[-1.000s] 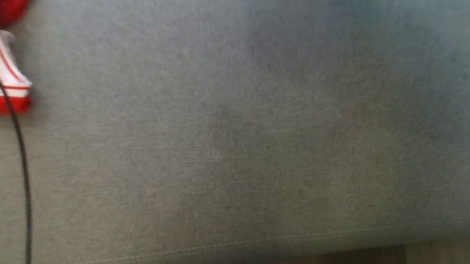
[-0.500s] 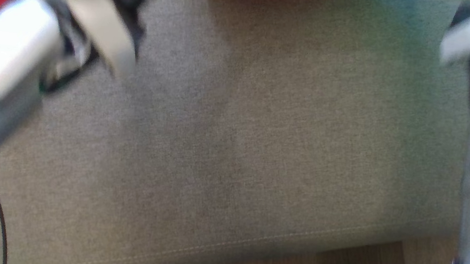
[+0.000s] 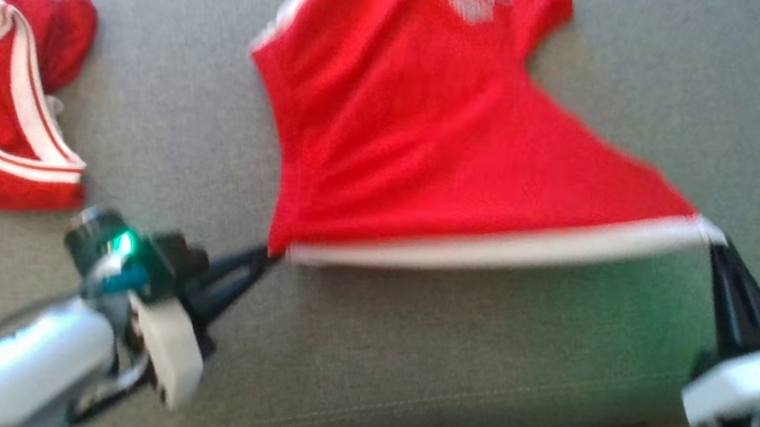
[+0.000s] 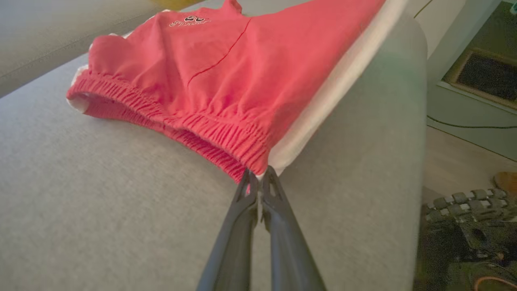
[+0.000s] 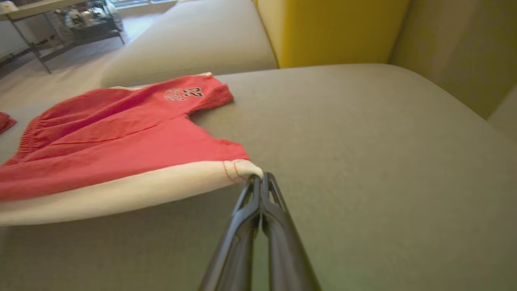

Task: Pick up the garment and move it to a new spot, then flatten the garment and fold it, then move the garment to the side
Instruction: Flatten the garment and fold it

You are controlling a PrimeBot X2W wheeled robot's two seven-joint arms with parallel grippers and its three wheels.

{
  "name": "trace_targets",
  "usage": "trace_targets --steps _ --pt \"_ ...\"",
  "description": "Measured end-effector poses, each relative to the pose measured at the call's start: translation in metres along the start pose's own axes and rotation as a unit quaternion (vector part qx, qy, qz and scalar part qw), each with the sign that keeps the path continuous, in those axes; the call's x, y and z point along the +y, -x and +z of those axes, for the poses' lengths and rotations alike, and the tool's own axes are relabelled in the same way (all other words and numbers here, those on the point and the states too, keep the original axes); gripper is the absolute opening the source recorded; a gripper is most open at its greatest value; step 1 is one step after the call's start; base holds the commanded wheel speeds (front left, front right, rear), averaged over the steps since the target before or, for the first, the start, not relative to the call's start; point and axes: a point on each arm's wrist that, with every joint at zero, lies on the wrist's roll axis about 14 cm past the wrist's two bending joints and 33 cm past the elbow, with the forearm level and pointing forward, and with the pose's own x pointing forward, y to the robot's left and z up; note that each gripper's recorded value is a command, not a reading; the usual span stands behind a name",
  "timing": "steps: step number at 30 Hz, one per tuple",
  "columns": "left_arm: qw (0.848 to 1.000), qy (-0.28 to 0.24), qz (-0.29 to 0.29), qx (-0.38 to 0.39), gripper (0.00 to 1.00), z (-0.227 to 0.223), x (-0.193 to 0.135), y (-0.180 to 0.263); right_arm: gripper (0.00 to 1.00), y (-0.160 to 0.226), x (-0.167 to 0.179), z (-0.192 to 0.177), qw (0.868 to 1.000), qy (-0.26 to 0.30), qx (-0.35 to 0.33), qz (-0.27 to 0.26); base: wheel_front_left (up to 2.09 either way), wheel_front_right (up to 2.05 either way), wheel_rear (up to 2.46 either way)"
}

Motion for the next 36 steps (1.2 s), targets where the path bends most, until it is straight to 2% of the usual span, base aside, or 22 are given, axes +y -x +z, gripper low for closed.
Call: trace_targets --steps 6,9,12,17,22,28,29,36 --pt "1.000 0.023 -0.002 -0.008 0.00 0.000 -0.041 0.025 0.00 0.048 -0.018 -0.003 0.999 -0.040 0.013 -0.027 0.00 0.00 0.00" --pt "0.999 0.038 0.000 -0.025 0.00 0.010 -0.049 0.031 0.00 0.051 -0.018 0.015 0.998 -0.049 -0.012 -0.027 0.00 0.00 0.00" --pt "0.996 0.058 0.017 -0.060 0.00 0.032 -0.042 0.031 0.00 0.042 -0.021 0.034 0.997 -0.063 -0.042 -0.030 0.00 0.00 0.00" --pt "0.986 0.118 0.041 -0.106 0.00 0.054 -0.032 0.023 0.00 -0.005 -0.007 0.066 0.995 -0.075 -0.071 -0.013 0.00 0.00 0.00" --pt "0.972 0.179 0.070 -0.135 0.00 0.064 -0.008 0.008 0.00 -0.051 0.004 0.064 0.998 -0.052 -0.035 -0.017 0.00 0.00 0.00" --pt "0.940 0.273 0.128 -0.158 0.00 0.059 0.039 -0.005 0.00 -0.114 0.045 0.055 1.000 -0.009 0.017 0.012 0.00 0.00 0.00" --pt "0.940 0.273 0.128 -0.158 0.00 0.059 0.039 -0.005 0.00 -0.114 0.045 0.055 1.000 -0.009 0.017 0.012 0.00 0.00 0.00" --pt "0.903 0.367 0.157 -0.160 0.00 0.055 0.074 -0.018 0.00 -0.178 0.079 0.055 0.998 0.015 0.048 0.037 0.00 0.00 0.00"
